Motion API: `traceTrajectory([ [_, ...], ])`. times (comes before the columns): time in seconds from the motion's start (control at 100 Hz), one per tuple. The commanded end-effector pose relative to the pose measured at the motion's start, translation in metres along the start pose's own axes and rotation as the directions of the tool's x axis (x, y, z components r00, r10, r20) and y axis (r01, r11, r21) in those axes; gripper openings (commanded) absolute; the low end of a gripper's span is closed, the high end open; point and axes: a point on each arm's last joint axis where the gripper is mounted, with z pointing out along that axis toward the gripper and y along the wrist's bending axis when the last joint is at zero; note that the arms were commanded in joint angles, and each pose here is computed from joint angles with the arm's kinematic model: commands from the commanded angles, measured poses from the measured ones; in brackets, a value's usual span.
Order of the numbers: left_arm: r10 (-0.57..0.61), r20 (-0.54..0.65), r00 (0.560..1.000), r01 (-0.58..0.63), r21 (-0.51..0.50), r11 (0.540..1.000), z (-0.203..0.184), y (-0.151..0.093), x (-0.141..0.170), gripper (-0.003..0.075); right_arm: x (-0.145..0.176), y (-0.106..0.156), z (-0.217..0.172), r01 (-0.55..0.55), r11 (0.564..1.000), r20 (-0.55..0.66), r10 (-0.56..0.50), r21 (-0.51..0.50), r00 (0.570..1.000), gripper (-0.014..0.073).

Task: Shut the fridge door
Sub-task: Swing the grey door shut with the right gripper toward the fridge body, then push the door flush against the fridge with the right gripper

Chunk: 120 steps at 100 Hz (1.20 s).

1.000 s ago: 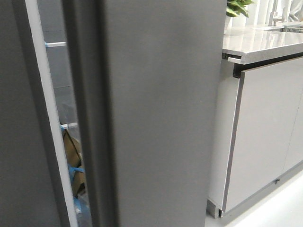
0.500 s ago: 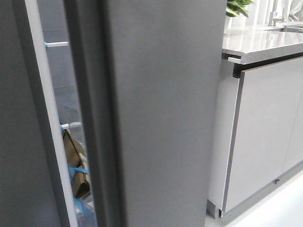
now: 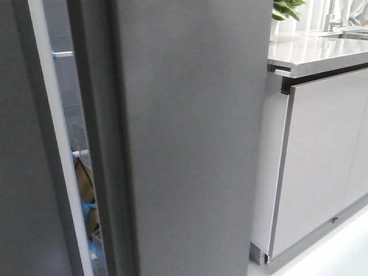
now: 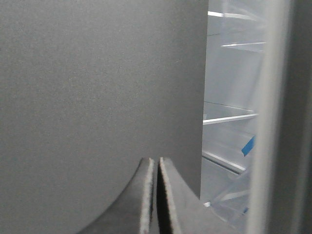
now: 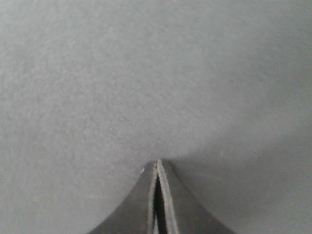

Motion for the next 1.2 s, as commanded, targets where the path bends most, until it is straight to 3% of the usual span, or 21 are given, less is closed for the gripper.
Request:
traceTrajectory([
  [0.0, -0.006, 0.049, 0.999, 0.006, 0.001, 1.0, -0.001, 0.0, 0.005, -0.002, -0.017, 0.034, -0.004, 0.046, 0.992, 0.052, -0.041, -0.113, 0.998, -0.0046],
  [0.36, -0.006, 0.049, 0.999, 0.006, 0.001, 1.0, -0.001, 0.0, 0.005, -0.002, -0.028, 0.012, 0.026, 0.087, 0.993, 0.078, -0.081, -0.077, 0.994, -0.0046],
  [0.88, -0.006, 0.049, 0.999, 0.006, 0.001, 1.0, -0.001, 0.0, 0.005, -0.002, -0.019, -0.002, 0.089, 0.143, 0.977, 0.081, -0.132, -0.157, 0.988, -0.0046],
  [1.19, -0.006, 0.049, 0.999, 0.006, 0.001, 1.0, -0.001, 0.0, 0.005, -0.002, -0.015, -0.006, 0.091, 0.214, 0.966, 0.038, -0.211, -0.143, 0.977, -0.0046],
])
